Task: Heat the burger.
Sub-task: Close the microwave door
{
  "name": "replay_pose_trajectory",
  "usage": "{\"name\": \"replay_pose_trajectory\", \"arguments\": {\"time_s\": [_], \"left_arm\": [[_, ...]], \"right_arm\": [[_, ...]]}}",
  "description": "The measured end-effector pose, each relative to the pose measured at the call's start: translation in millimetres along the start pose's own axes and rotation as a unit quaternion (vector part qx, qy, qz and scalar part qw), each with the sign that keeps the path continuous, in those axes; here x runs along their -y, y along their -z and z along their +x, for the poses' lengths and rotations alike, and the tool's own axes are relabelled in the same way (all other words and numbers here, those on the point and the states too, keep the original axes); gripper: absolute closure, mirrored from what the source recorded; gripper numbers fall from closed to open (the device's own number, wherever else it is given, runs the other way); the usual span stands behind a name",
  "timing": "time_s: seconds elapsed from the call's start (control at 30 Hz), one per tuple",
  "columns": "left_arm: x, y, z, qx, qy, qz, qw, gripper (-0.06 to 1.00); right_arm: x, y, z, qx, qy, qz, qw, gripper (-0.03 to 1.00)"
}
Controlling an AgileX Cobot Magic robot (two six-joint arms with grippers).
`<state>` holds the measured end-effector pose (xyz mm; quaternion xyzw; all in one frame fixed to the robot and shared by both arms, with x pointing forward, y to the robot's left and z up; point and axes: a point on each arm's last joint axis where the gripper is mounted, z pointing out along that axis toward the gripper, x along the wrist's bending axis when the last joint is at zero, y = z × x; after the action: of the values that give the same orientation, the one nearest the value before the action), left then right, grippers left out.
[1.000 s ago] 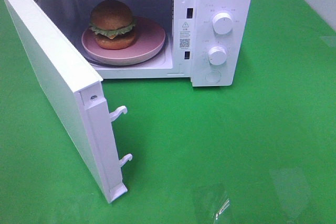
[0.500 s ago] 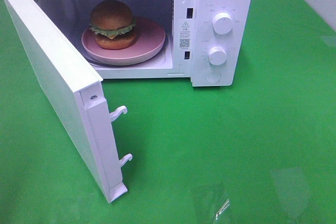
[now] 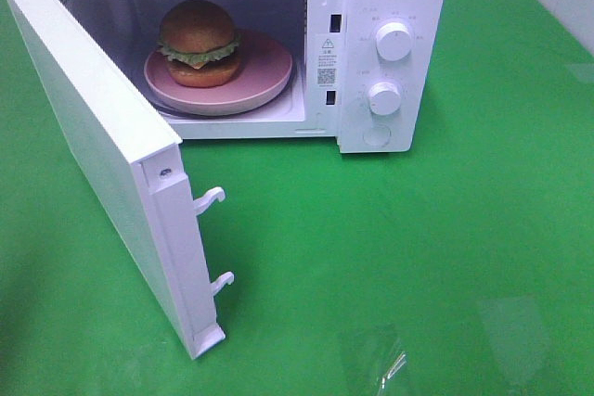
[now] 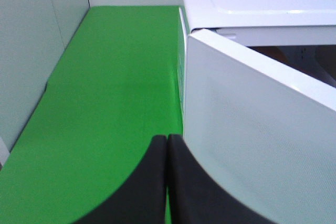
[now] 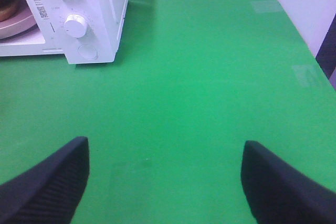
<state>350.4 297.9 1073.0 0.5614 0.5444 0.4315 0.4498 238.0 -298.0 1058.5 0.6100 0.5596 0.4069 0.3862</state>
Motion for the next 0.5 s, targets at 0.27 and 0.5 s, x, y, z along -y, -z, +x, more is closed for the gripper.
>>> {"name": "replay_pose_trajectory", "arguments": {"time_s": [0.27, 0.5], "left_arm": [[31, -28, 4, -0.021, -0.002, -0.084, 0.996, 0.94], [55, -55, 6, -0.027, -0.012, -0.057, 0.998, 0.94]], "right_arm": [[0, 0, 0, 0.0, 0.0, 0.0, 1.0, 0.21], [0, 0, 0, 0.0, 0.0, 0.0, 1.0, 0.21]]}}
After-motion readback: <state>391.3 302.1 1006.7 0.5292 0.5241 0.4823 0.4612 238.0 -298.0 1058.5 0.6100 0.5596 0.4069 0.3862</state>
